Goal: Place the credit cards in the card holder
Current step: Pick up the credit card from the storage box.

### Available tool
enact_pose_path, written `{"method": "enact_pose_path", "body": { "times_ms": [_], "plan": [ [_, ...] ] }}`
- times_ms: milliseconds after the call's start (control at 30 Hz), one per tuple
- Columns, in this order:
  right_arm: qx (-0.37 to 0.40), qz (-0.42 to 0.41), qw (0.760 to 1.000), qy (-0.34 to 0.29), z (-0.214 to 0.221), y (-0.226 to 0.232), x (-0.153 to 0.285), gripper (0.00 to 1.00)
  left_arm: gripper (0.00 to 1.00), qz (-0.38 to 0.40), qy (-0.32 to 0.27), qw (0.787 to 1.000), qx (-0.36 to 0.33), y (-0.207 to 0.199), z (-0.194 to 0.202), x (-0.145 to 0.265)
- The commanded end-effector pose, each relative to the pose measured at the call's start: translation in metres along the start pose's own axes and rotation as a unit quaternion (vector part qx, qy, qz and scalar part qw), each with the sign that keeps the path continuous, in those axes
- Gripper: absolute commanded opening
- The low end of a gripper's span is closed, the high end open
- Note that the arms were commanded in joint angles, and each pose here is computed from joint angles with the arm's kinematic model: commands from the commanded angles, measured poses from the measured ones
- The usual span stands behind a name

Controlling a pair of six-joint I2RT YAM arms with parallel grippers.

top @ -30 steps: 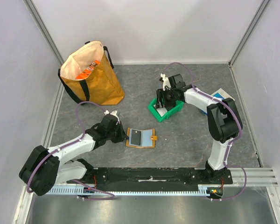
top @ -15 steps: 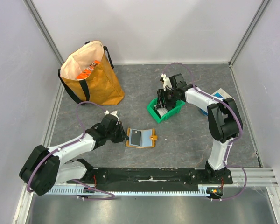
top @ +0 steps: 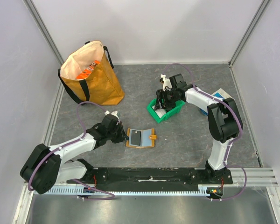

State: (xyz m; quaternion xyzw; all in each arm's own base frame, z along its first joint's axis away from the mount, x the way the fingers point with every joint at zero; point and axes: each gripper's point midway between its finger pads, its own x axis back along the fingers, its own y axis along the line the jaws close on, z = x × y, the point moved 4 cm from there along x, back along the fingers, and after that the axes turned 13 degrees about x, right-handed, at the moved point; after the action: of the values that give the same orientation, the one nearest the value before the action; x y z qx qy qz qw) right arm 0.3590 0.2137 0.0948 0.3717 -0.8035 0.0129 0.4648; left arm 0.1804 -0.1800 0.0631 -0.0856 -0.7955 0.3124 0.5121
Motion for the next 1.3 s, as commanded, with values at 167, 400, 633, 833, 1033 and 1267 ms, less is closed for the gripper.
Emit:
{"method": "enact_pose_path", "body": {
  "times_ms": [167,400,633,833,1033,1267],
  "plan": [
    [0.006,-0.029,0.999,-0.028,-0.020,0.014,0.015,0.68,0.02,0.025,-0.011,0.999,-0.018,-0.015,-0.009,0.001],
    [0.007,-0.021,0.999,-0.033,-0.022,0.014,0.019,0.64,0.02,0.025,-0.010,0.999,-0.018,-0.015,-0.009,0.001],
    [0.004,-0.010,0.999,-0.037,-0.024,0.013,0.022,0.63,0.02,0.023,-0.008,1.000,-0.019,-0.014,-0.008,0.000],
    [0.001,-0.003,0.999,-0.041,-0.026,0.012,0.025,0.61,0.02,0.023,-0.009,1.000,-0.019,-0.014,-0.009,-0.001],
    [-0.002,-0.001,0.999,-0.040,-0.026,0.012,0.024,0.57,0.02,0.024,-0.007,0.999,-0.020,-0.015,-0.009,-0.001],
    [-0.005,-0.008,0.999,-0.035,-0.024,0.012,0.022,0.40,0.02,0.024,-0.007,1.000,-0.019,-0.015,-0.008,-0.001]
  ]
}}
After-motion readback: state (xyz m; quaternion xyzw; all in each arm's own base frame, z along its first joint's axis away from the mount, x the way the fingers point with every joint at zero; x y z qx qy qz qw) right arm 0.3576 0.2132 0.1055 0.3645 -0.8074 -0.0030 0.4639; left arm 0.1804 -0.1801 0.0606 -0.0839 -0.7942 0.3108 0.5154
